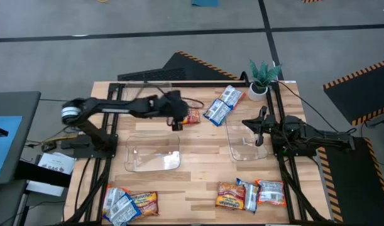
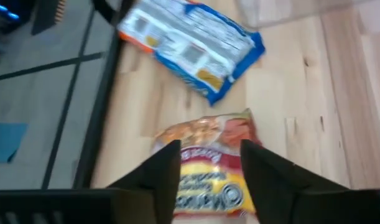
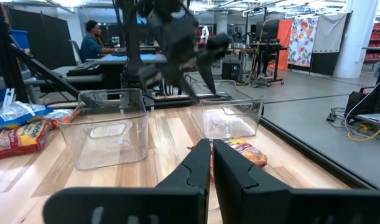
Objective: Sort Maruchan noodles
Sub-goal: Put the top red noodle pack into the top transparent bin
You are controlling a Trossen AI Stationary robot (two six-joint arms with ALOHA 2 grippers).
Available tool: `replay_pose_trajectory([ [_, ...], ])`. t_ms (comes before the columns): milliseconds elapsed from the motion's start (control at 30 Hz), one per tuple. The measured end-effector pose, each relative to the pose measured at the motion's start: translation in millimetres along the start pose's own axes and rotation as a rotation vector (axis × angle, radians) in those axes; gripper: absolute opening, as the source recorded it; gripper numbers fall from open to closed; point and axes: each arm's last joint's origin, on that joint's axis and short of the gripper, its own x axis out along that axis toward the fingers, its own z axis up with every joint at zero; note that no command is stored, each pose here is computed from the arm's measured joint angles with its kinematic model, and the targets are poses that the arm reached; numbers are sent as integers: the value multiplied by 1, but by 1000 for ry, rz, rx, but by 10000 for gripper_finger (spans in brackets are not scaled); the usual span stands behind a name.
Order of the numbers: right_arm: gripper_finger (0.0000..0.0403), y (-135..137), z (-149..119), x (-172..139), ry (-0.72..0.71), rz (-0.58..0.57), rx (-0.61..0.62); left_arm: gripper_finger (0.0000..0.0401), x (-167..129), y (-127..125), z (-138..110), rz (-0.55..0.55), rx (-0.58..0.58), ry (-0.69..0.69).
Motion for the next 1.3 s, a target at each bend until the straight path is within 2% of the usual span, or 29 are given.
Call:
replay_pose_trajectory([
  [133,43,0,0,0,0,0,0,203,25,-15,0,-31,25,67],
  [267,43,0,0,0,0,0,0,217,42,-26,-6,-47,22,104],
  [467,43,0,0,0,0,0,0,219,58,-29,-16,-8,31,155],
  [700,43,0,0,0,0,0,0,219,65,-26,-17,-40,8,115],
  [1000,43,0,0,0,0,0,0,219,72,-14,-27,-86,-66,135],
  [1300,43,0,0,0,0,0,0,219,100,-22,-47,-85,-64,199],
])
